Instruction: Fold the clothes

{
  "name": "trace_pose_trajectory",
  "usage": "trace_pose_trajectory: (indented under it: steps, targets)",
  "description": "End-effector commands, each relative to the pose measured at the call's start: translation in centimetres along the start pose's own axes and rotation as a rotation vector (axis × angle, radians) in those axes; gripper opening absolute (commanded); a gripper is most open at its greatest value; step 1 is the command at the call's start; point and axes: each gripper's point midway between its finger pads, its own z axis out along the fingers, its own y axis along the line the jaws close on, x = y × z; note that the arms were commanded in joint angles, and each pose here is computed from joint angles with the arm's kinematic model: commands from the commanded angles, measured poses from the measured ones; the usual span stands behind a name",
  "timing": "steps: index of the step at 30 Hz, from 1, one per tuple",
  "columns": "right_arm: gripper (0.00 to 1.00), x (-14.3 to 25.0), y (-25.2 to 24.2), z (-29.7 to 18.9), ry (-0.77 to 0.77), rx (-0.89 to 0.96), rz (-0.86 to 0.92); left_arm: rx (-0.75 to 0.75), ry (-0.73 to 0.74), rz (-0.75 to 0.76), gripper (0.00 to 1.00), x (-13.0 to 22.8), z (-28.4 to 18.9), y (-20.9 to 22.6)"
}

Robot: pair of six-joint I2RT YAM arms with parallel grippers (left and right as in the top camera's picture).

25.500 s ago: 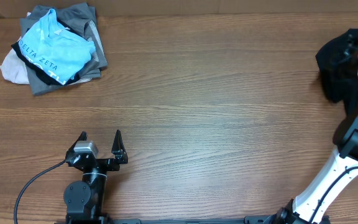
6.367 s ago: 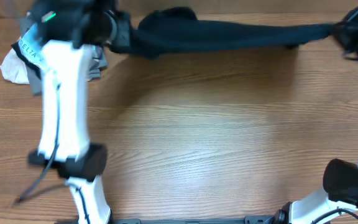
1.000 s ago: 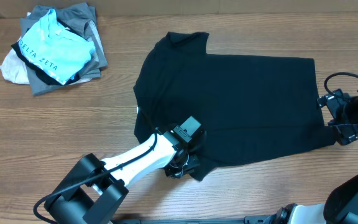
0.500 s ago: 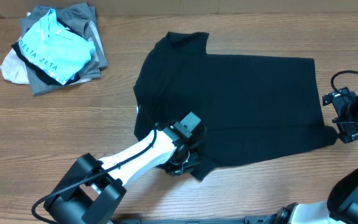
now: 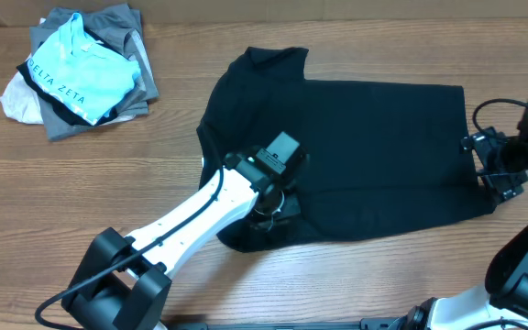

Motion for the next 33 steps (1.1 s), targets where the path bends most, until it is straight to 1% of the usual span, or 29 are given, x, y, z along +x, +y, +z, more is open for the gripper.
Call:
trace_pose_trajectory:
  steps: [1, 7, 12, 17, 20, 24, 28, 33]
  targets:
    - [0.95, 0.4, 0.9, 1.2, 0.016, 0.005, -0.037, 0.0, -0.084, 0.045, 0.04, -2.7, -1.0, 0.5]
    - [0.95, 0.1, 1.7, 1.9, 0.003, -0.008, -0.049, 0.019, -0.128, 0.057, 0.04, -5.5, -1.9, 1.6]
    - [0.95, 0.0, 1.2, 1.9, -0.006, 0.021, -0.044, 0.027, -0.141, 0.064, 0.04, -5.9, -2.0, 1.4]
    - [0.95, 1.2, 0.0, 1.8, 0.039, 0.07, -0.02, 0.012, -0.205, 0.067, 0.04, -7.2, -2.2, 1.5]
    - [0.96, 1.6, -1.1, 1.7, 0.052, 0.12, -0.019, 0.016, -0.22, 0.069, 0.05, -7.5, -2.2, 1.3]
    - [0.96, 3.3, -1.7, 1.5, 0.122, 0.143, 0.001, 0.022, -0.226, 0.07, 0.05, -7.7, -2.3, 1.2]
    - [0.96, 3.7, -2.2, 1.6, 0.137, 0.161, 0.029, 0.022, -0.226, 0.071, 0.05, -7.7, -2.3, 1.2]
    - [0.95, 5.3, -3.1, 4.3, 0.175, 0.158, 0.091, 0.023, -0.226, 0.07, 0.06, -7.7, -2.3, 1.1]
